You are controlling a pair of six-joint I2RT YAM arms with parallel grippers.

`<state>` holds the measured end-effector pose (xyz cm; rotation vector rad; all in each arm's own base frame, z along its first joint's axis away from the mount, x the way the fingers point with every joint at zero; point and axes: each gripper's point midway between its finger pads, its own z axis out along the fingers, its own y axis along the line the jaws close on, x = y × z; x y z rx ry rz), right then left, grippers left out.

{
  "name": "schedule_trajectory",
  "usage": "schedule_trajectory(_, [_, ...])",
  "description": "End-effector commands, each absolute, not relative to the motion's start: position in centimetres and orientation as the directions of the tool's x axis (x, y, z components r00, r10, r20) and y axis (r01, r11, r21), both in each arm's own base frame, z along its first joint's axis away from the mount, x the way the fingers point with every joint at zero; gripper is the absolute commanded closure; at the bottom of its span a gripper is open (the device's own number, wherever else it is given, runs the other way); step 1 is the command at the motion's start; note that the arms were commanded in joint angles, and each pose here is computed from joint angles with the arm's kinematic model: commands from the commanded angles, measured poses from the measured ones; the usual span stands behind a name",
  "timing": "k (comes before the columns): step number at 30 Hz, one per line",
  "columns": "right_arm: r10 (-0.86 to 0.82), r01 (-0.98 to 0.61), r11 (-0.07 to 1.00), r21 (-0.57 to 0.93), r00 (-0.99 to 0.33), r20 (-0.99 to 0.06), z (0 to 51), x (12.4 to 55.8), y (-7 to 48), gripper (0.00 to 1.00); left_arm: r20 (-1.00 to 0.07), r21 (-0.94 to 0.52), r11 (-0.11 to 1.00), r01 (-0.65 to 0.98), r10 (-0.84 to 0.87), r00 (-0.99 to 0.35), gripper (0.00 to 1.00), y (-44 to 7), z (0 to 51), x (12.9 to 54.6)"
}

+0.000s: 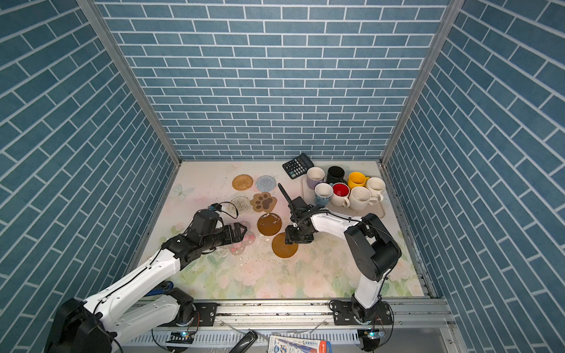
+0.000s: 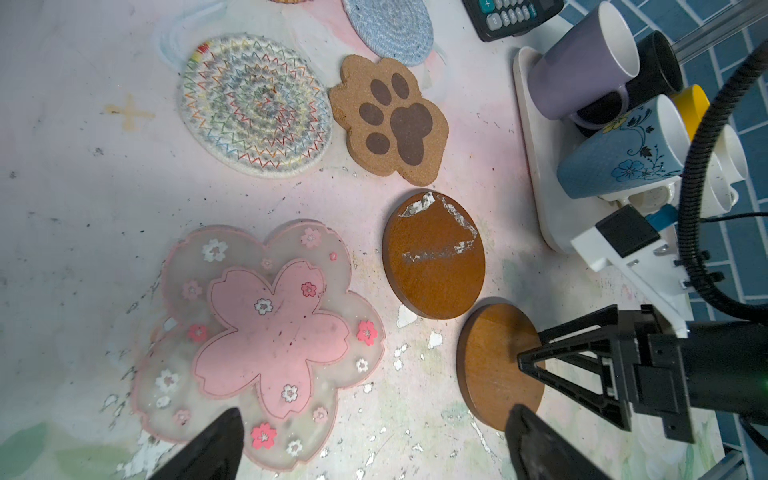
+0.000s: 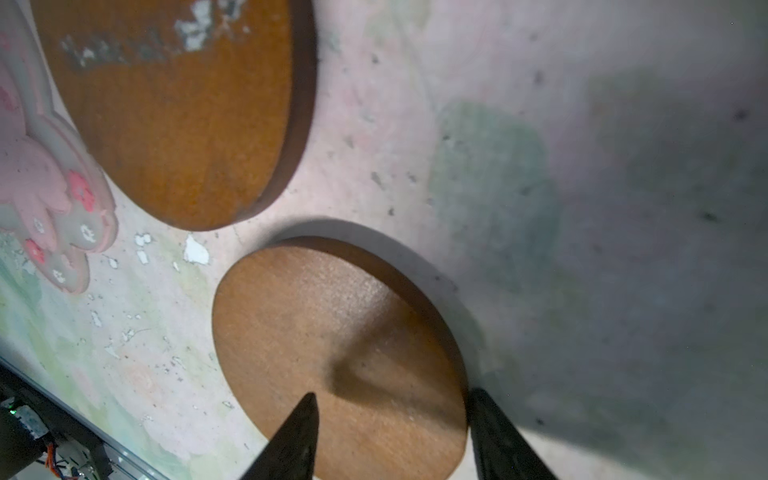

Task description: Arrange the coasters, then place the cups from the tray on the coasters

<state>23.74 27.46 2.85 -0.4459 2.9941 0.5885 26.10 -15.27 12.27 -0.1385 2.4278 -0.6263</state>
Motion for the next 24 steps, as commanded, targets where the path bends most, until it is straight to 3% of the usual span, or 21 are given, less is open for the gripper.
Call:
schedule_trajectory(1, [-0.298, -0.306, 0.887, 0.345, -0.951, -0.08, 2.4, 23.0, 28.7, 0.43, -0.538, -0.451, 0.891, 0.046, -0.23, -0.811, 0.01, -14.5, 11.7, 25.6])
schedule_trajectory(17, [-0.336, -0.338, 0.835, 0.434, -0.938, -0.083, 3.2, 22.1, 34.7, 0.46, -0.544, -0.452, 0.891, 0.043, -0.237, -0.805, 0.01, -14.0, 12.2, 25.3])
schedule_trajectory(24, [-0.344, -0.356, 0.836, 0.417, -0.933, -0.106, 3.9, 22.4, 35.0, 0.41, -0.57, -0.457, 0.887, 0.07, -0.231, -0.788, 0.01, -14.1, 13.7, 25.3])
